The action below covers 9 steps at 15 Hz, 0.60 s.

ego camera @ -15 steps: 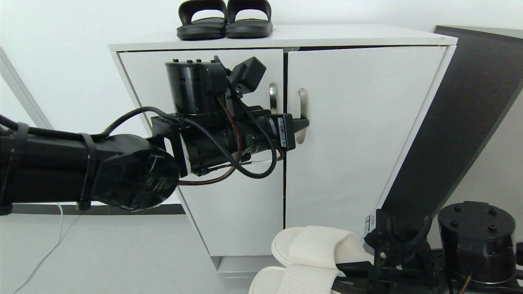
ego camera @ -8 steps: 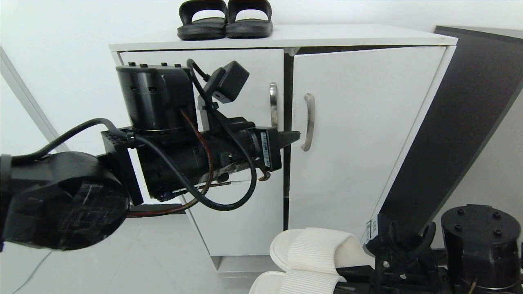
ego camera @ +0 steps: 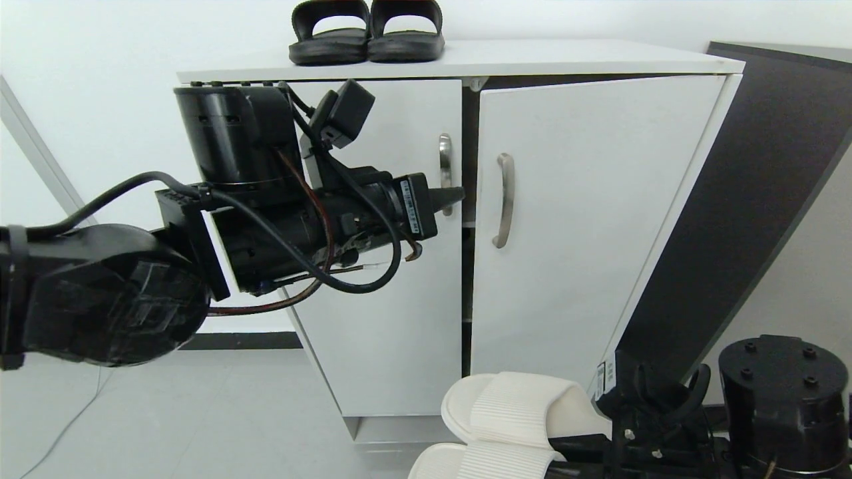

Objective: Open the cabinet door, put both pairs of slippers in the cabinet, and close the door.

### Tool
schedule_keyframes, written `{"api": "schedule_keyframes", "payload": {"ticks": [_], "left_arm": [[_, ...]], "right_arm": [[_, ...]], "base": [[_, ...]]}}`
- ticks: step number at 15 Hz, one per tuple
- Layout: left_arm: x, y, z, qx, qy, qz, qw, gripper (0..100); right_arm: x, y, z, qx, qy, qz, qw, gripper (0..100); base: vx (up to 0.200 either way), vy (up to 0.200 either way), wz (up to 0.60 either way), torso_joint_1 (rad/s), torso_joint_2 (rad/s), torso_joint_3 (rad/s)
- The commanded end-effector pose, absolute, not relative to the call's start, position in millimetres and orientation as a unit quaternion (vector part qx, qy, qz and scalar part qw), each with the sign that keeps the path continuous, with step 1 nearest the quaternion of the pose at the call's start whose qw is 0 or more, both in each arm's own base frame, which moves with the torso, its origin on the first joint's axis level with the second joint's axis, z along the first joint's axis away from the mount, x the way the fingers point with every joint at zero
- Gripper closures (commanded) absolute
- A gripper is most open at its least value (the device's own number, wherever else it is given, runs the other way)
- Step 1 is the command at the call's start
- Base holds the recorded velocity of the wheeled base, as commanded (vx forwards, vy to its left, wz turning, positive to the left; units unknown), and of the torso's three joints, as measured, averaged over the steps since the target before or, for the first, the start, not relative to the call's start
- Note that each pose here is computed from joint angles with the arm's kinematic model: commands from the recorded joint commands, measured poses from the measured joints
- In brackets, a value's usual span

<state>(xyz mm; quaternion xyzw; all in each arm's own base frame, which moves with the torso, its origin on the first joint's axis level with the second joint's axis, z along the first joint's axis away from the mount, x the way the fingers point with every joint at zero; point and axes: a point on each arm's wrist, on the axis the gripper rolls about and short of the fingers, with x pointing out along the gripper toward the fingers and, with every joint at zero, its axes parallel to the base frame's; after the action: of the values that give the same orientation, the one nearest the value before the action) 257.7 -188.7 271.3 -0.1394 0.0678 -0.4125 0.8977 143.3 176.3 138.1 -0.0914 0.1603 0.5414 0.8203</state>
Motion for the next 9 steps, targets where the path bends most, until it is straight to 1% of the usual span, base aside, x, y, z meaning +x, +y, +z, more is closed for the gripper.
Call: {"api": "schedule_keyframes", "payload": {"ticks": [1,2,5,9], "left_arm": [[275.3,-193.1,265.9,-0.144,0.074,-0.403,0.901,100],[280.3,-196.5,266.8,-0.145,0.07,-0.404,0.9,100],[290.2,-205.1,267.0,-0.147,0.054,-0.429,0.89,100],[298.5,-212.3,268.1,-0.148,0.047,-0.435,0.887,100]], "right_arm": [[143.8,177.0,136.9,-0.092,0.163,0.542,0.82,100],[144.3,177.7,135.4,-0.093,0.166,0.541,0.819,100],[143.8,178.7,133.4,-0.095,0.17,0.543,0.817,100],[142.2,180.7,133.1,-0.096,0.171,0.548,0.813,100]], "base": [[0.0,0.0,0.0,0.0,0.0,0.0],[0.0,0.0,0.0,0.0,0.0,0.0],[0.0,0.0,0.0,0.0,0.0,0.0],[0.0,0.0,0.0,0.0,0.0,0.0]]}}
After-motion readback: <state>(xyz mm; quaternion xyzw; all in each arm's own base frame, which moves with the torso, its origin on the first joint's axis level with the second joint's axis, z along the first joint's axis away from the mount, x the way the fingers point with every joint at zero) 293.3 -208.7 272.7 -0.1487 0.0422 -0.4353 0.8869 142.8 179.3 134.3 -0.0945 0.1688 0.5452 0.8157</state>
